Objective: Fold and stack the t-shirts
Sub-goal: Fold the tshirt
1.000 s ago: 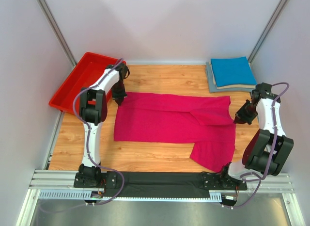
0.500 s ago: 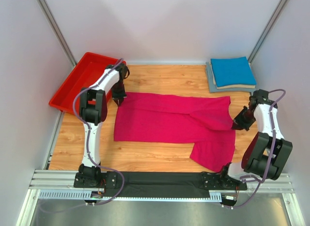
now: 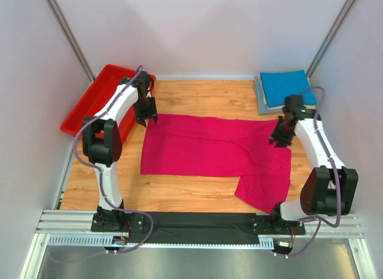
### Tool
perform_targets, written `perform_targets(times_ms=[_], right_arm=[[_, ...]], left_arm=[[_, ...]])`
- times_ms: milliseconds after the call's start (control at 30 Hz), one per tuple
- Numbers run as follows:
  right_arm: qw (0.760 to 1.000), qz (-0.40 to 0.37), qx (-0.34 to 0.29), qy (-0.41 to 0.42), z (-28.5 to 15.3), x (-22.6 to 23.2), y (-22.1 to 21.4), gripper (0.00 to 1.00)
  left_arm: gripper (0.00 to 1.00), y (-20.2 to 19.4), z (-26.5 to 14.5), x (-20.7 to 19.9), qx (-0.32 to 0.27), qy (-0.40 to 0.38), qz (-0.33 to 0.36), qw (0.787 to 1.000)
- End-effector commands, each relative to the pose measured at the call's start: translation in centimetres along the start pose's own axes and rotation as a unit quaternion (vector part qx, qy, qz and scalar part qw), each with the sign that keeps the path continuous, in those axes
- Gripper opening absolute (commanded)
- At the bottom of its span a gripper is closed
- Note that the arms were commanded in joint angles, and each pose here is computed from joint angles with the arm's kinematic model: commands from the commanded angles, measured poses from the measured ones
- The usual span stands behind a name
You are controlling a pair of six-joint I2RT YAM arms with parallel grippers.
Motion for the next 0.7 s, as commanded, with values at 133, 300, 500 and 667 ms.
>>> perform_targets(times_ms=[133, 300, 500, 667], right_arm=[[0.973, -0.209, -0.058, 0.077, 0.6, 9.4, -2.8, 0.24], [0.948, -0.309, -0.032, 0.072, 3.4, 13.0, -3.5, 0.14], [0.939, -0.345, -0.004, -0.004, 6.5, 11.9, -3.5, 0.08], [0.937, -0.348, 0.008, -0.01, 8.0, 11.8, -3.9, 0.06]], left_arm=[[0.55, -5.2, -5.1, 0.4, -0.008, -0.123, -0.022, 0.992], [0.56, -7.7, -5.4, 1.9, -0.007, -0.126, -0.015, 0.992], [0.56, -8.9, -5.6, 2.8, -0.003, -0.116, -0.005, 0.993], [0.55, -9.3, -5.4, 3.2, -0.003, -0.108, -0.003, 0.994]])
Point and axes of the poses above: each gripper's point midway between its finger pads, its own z axis out along the fingers, its own x axis along the line the jaws close on, y = z × x, the point moved 8 cm from there along -z, back along the fingers, and after that the axes turned 7 degrees about -z, right-handed, at the moved point
